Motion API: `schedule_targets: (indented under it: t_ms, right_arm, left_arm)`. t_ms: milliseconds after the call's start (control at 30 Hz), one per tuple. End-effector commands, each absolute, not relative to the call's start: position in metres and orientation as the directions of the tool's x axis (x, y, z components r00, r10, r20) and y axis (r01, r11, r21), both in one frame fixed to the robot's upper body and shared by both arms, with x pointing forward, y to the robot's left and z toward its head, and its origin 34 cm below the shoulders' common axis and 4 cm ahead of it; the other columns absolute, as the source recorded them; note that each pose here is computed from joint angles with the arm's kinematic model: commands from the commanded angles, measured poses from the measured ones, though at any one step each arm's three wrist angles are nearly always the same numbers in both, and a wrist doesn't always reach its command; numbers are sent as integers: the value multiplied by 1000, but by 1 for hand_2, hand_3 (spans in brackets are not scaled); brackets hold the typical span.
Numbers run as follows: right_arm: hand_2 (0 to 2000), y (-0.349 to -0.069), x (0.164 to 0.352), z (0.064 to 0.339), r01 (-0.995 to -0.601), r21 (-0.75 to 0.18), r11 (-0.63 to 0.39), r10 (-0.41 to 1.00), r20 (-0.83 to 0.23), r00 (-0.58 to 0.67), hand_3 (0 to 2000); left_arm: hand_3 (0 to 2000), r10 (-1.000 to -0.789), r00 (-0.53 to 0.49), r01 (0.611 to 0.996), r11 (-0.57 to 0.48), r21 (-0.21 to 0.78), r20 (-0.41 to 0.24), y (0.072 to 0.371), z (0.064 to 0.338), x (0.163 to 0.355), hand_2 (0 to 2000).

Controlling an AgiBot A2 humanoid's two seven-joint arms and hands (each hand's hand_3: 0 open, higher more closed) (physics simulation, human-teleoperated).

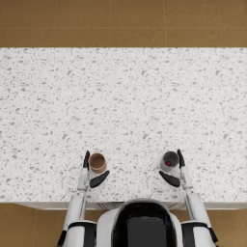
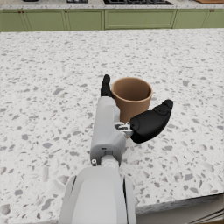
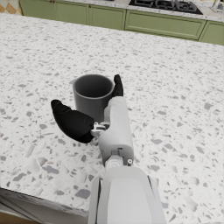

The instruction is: Pick up two cups and pour the berry on the right into the cup on the left

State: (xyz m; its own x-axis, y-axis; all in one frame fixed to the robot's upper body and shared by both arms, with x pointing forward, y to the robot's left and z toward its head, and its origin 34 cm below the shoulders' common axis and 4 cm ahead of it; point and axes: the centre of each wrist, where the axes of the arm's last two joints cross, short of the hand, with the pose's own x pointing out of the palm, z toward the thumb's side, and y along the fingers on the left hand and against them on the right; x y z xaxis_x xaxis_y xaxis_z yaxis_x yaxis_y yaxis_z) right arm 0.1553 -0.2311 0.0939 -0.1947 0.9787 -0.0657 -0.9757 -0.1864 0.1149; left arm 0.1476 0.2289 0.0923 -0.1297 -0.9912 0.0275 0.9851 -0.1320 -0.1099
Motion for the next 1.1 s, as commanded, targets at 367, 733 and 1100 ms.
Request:
schedule_targets:
  t_ms: [367, 733, 1100]
  right_arm:
    - [0, -216, 181, 79, -975, 128, -183, 982, -10, -186, 0]
    - [2000, -208, 185, 91, -971, 68, -230, 973, 18, -230, 1280]
    - [2000, -174, 191, 173, -896, -275, -348, 931, 12, -365, 1280]
  left_arm:
    - [0, -991, -113, 979, -122, -166, 65, 220, 68, 167, 0]
    - [1280, -981, -169, 983, -175, -60, 91, 207, 93, 170, 2000]
    - [1280, -945, -297, 948, -274, 160, 140, 170, 145, 177, 2000]
